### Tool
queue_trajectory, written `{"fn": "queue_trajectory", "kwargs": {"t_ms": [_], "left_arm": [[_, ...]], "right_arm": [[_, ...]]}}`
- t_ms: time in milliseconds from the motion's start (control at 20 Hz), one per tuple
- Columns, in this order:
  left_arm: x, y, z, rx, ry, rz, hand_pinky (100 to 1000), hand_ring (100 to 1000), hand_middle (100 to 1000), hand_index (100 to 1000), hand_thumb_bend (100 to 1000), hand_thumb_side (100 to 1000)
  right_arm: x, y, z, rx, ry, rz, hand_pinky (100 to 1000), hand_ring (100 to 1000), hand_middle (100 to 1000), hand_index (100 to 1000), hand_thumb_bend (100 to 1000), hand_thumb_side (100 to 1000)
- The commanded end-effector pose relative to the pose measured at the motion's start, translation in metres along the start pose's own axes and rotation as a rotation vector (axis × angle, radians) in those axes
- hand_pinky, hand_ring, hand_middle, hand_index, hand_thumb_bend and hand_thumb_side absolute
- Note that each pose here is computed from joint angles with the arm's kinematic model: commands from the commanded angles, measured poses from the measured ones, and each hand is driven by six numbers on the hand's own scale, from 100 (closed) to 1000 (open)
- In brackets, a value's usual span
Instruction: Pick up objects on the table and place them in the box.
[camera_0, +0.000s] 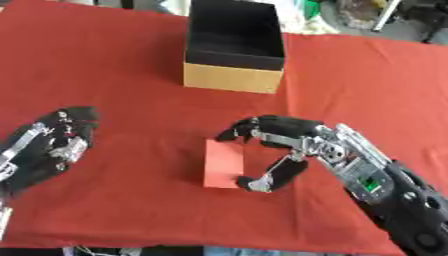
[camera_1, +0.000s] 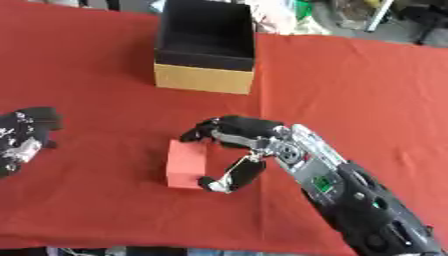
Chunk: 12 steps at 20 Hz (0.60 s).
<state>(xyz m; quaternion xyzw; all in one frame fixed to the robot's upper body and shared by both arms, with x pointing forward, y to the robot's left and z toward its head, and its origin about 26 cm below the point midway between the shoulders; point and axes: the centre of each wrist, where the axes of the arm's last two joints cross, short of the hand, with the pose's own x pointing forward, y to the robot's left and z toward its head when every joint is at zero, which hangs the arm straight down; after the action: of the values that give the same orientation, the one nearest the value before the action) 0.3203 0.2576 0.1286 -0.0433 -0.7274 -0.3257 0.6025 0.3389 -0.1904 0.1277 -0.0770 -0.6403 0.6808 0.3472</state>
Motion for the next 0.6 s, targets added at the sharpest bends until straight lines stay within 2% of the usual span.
{"fn": "queue_trajectory", "kwargs": {"t_ms": [50, 200, 450, 600], "left_arm": [[0.0058, 0.0022, -0.0014, 0.000, -0.018, -0.012, 740, 864, 806, 881, 100, 418], [0.0058, 0.0022, -0.0014, 0.000, -0.017, -0.011, 741, 864, 806, 881, 100, 419], [0.0056, 0.0021, -0.0013, 0.000, -0.016, -0.011, 741, 865, 806, 881, 100, 419], [0.0053, 0.0021, -0.0012, 0.000, -0.015, -0.010, 741, 865, 806, 882, 100, 419]], "right_arm": [[-0.0003, -0.0070, 0.0021, -0.029, 0.015, 0.024, 698, 800, 668, 895, 252, 197], [0.0001, -0.0073, 0.0022, -0.057, 0.023, 0.023, 679, 772, 588, 858, 199, 100], [0.0009, -0.0097, 0.0033, -0.139, 0.042, 0.017, 645, 724, 495, 792, 141, 100], [0.0019, -0.0137, 0.0055, -0.200, 0.049, 0.013, 635, 714, 481, 783, 129, 100]]}}
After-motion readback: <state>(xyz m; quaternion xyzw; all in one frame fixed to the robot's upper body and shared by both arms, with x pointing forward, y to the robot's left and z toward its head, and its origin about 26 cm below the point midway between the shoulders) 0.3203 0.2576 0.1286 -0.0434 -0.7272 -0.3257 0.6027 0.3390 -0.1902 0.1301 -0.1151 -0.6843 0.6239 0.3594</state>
